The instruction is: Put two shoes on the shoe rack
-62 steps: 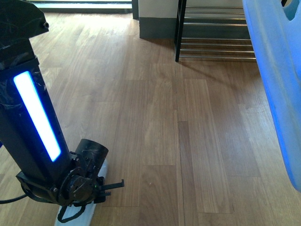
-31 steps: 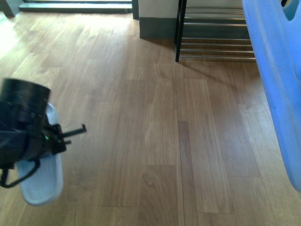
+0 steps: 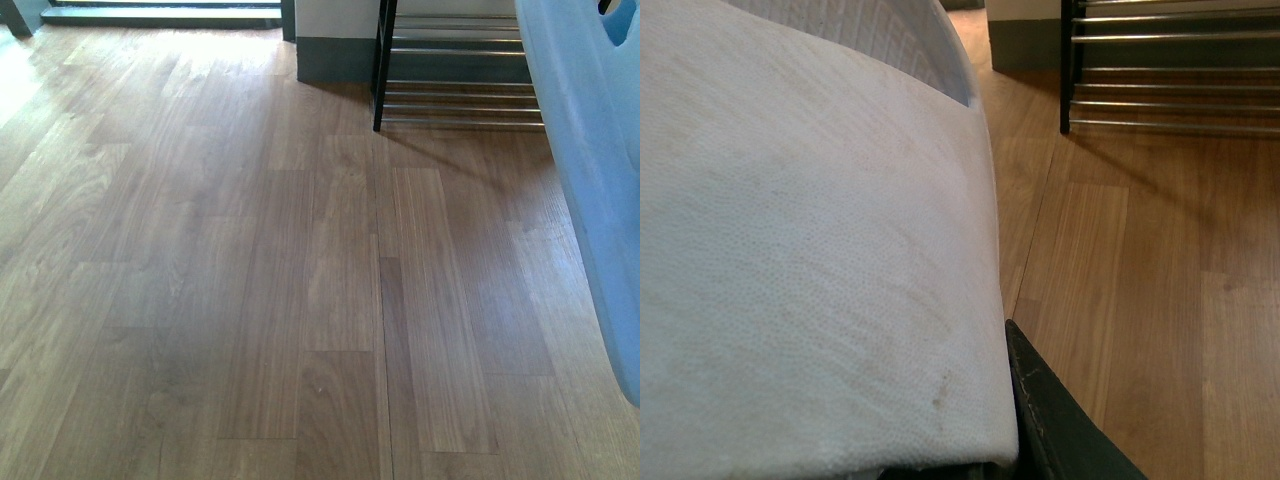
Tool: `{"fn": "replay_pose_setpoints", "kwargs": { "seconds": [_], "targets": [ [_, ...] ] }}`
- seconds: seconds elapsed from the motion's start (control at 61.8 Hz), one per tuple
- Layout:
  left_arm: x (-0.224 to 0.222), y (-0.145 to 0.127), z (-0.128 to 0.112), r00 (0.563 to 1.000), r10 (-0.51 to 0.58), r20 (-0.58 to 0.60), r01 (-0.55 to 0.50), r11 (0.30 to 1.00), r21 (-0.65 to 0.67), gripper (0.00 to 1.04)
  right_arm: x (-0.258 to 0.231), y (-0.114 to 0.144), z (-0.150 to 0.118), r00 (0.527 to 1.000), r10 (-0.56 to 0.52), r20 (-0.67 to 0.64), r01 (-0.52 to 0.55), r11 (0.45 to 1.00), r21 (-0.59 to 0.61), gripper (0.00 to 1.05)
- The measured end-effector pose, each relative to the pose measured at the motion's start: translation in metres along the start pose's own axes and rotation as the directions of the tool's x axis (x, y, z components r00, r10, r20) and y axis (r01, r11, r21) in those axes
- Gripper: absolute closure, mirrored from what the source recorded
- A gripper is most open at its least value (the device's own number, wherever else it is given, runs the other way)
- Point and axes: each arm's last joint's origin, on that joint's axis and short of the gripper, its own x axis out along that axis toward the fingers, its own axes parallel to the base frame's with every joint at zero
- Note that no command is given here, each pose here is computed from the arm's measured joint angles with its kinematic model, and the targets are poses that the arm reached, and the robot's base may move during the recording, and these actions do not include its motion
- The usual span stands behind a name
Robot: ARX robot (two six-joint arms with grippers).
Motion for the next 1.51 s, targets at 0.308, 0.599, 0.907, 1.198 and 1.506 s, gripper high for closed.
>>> {"fn": "replay_pose_setpoints", "kwargs": {
  "seconds": [0.308,0.599,0.907,1.198,1.506],
  "targets": [
    [-0.0114,0.0027,0.0022,1.000,-0.014,0.028,0.014,1.000,-0.003,1.03,0.0000,0.0000,0.0000,1.000,0.000,0.000,0.000,1.000,0.000,1.03],
    [-0.0117,0.0028,0.0023,1.000,-0.011,0.029,0.011,1.000,-0.002,1.03,0.0001,0.0007,-0.0001,1.000,0.008,-0.001,-0.008,1.000,-0.001,1.03],
    [-0.0119,0.0024,0.0023,0.999,-0.015,0.029,0.015,1.000,-0.001,1.03,0.0000,-0.0001,0.0000,1.000,0.000,0.000,0.000,1.000,0.000,1.03],
    [-0.0118,0.0023,0.0022,0.999,-0.015,0.029,0.015,1.000,0.000,1.03,0.0000,-0.0001,-0.0001,1.000,-0.001,0.000,0.001,1.000,0.000,1.03],
    [-0.0119,0.0024,0.0023,0.999,-0.015,0.029,0.015,1.000,-0.001,1.03,0.0000,-0.0001,-0.0001,1.000,-0.001,0.000,0.001,1.000,0.000,1.03]
  ]
}}
